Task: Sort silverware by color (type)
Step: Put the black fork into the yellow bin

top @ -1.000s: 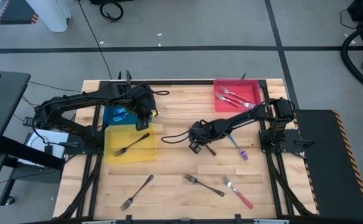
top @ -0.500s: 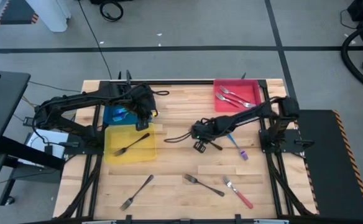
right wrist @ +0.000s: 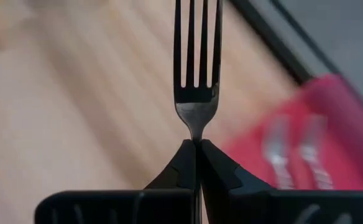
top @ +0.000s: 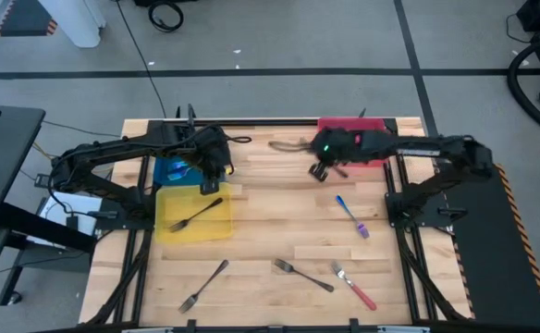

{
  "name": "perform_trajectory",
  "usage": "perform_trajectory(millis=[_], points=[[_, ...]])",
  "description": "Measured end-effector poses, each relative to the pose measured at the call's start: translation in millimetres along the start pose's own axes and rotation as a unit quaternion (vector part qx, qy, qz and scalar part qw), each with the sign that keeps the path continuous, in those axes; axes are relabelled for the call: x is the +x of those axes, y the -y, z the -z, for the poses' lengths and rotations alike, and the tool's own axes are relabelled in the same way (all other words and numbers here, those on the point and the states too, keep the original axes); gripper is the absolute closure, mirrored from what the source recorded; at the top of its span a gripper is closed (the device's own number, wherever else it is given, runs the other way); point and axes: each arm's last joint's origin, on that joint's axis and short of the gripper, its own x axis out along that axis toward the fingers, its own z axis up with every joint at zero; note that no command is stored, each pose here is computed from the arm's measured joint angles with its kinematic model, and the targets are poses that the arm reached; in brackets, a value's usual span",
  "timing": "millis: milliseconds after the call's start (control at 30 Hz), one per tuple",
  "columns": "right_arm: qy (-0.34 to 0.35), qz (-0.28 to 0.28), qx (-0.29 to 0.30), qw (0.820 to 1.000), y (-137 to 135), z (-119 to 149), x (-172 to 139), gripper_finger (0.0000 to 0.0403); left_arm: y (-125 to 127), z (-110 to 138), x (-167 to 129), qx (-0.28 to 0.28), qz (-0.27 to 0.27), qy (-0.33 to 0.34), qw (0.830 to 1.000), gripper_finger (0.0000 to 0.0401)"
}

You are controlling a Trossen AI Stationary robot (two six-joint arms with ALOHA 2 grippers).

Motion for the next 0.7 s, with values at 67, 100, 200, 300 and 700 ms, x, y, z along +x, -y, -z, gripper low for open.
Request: perform_trajectory(millis=[67, 100, 200, 300, 700], points=[[-0.003, 0.025, -0.005, 1.0, 19, 0, -5, 0.0393, 1, -2, 0, 0.003, 0.0, 0.009, 1.0, 0.0296], [-0.003, 0.039, -0.006, 0.999, 28, -1, -7, 0.0393, 2, -3, 0, 0.006, 0.0, 0.011, 1.0, 0.0296], [0.0, 0.091, -0.006, 0.996, 57, -2, -11, 0.0392, 7, -5, 0, 0.015, 0.004, 0.02, 1.0, 0.0296], [-0.014, 0.125, -0.003, 0.992, 84, -3, -8, 0.0391, 13, -7, 1, 0.027, 0.009, 0.026, 0.999, 0.0296], [-0.161, 0.107, -0.007, 0.981, 145, 20, 59, 0.0391, 39, -11, 2, 0.073, 0.031, 0.039, 0.996, 0.0296]])
